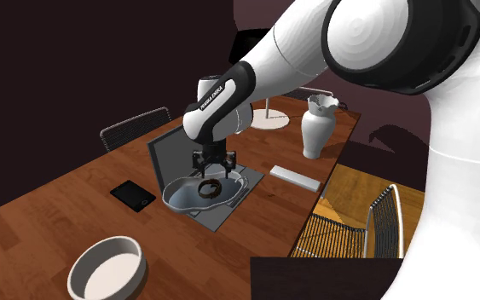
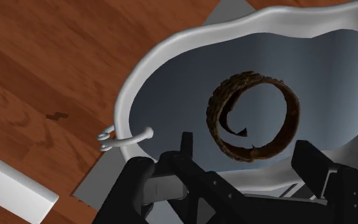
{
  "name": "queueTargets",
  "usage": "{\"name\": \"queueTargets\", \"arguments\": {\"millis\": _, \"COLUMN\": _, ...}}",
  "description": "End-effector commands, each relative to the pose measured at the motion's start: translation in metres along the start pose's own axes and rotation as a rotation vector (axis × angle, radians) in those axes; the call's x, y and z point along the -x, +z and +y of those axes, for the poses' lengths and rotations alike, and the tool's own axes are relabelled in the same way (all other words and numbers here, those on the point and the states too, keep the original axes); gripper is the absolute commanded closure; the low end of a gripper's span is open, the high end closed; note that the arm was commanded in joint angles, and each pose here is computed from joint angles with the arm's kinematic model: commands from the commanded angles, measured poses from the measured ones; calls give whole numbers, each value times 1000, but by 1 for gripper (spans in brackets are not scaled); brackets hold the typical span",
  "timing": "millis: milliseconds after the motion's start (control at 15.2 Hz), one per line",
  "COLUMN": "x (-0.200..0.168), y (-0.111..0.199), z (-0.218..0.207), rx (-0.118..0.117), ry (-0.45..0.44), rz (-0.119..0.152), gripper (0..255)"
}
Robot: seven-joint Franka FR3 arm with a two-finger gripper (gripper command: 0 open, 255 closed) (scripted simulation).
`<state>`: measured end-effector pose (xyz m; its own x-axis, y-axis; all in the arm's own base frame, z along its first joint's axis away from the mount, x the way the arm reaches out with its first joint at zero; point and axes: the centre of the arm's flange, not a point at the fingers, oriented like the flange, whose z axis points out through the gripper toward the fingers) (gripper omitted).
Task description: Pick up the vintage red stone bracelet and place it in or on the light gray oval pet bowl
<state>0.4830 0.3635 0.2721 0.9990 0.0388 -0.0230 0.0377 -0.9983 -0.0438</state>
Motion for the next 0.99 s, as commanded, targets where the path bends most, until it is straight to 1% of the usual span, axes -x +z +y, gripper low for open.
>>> {"name": "queueTargets", "arguments": {"millis": 0, "x": 0, "y": 0, "z": 0, "rx": 0, "ry": 0, "rz": 0, "gripper": 0}}
{"name": "queueTargets", "arguments": {"millis": 198, "x": 0, "y": 0, "z": 0, "rx": 0, "ry": 0, "rz": 0, "gripper": 0}}
{"name": "queueTargets", "arguments": {"millis": 462, "x": 0, "y": -50, "z": 0, "rx": 0, "ry": 0, "rz": 0, "gripper": 0}}
{"name": "queueTargets", "arguments": {"millis": 924, "x": 0, "y": -50, "z": 0, "rx": 0, "ry": 0, "rz": 0, "gripper": 0}}
